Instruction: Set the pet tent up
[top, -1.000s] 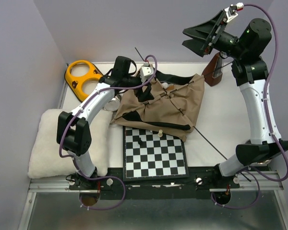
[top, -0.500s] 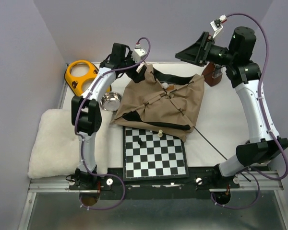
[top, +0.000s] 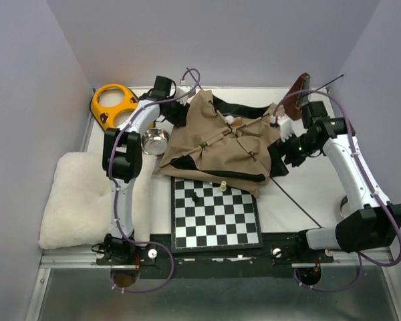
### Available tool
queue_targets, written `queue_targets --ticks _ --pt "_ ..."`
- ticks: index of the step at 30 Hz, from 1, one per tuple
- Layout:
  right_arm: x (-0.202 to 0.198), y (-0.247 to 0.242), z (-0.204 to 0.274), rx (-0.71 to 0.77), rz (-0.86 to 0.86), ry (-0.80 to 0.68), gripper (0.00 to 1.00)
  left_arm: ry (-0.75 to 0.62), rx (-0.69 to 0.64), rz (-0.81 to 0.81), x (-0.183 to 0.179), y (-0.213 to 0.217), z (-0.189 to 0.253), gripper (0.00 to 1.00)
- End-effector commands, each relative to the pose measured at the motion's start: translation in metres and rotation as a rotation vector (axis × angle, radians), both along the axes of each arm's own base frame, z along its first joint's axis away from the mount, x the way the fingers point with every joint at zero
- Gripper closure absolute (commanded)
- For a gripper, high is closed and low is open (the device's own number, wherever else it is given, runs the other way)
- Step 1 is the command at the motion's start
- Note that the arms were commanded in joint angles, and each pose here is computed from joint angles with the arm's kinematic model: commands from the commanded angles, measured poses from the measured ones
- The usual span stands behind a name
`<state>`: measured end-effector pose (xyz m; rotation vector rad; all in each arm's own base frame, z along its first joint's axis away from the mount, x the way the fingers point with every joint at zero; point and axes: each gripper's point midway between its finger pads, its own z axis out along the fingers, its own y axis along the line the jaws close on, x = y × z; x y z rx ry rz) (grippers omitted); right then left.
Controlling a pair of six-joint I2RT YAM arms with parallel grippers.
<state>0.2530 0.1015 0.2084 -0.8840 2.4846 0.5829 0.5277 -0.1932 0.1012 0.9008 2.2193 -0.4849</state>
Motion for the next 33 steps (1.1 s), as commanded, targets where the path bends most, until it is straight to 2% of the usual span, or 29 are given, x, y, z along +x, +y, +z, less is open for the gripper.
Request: queue_targets --ticks 1,2,6,8,9,10,13,14,15,23,31,33 --pt "-0.047 -0.037 -0.042 -0.192 0.166 0.108 0.02 0.095 -0.083 0.027 -0.028 -0.006 0.011 0.69" --pt "-0.053 -0.041 -0.052 -0.207 0.186 0.133 0.02 0.101 -0.093 0.034 -0.032 -0.006 0.015 0.76" --pt "-0.063 -0.048 -0.081 -0.239 0.239 0.188 0.04 0.105 -0.129 0.054 -0.044 -0.007 0.028 0.92" --pt "-0.069 -0.048 -0.092 -0.234 0.264 0.216 0.11 0.109 -0.142 0.062 -0.047 -0.008 0.034 1.00" --pt "-0.072 -0.048 -0.097 -0.231 0.279 0.232 0.18 0.110 -0.142 0.066 -0.049 -0.007 0.037 1.00" --pt "-0.072 -0.050 -0.102 -0.242 0.284 0.238 0.25 0.112 -0.148 0.068 -0.051 -0.007 0.041 1.00" --pt "-0.058 -0.052 -0.113 -0.263 0.295 0.204 0.61 0.133 -0.176 0.087 -0.060 -0.002 0.052 1.00" --pt "-0.049 -0.049 -0.112 -0.252 0.298 0.178 0.82 0.142 -0.186 0.099 -0.063 0.002 0.054 1.00" --pt "-0.041 -0.046 -0.111 -0.242 0.296 0.152 0.99 0.151 -0.190 0.107 -0.067 0.005 0.055 1.00" --pt "0.029 -0.003 -0.060 -0.057 0.343 -0.164 0.99 0.211 -0.179 0.107 -0.108 0.019 0.044 1.00" --pt "0.070 0.023 -0.052 0.017 0.490 -0.339 0.99 0.246 -0.233 0.112 -0.144 0.017 0.042 1.00" --pt "0.084 0.030 -0.058 0.031 0.513 -0.340 0.99 0.245 -0.225 0.108 -0.149 0.019 0.041 1.00"
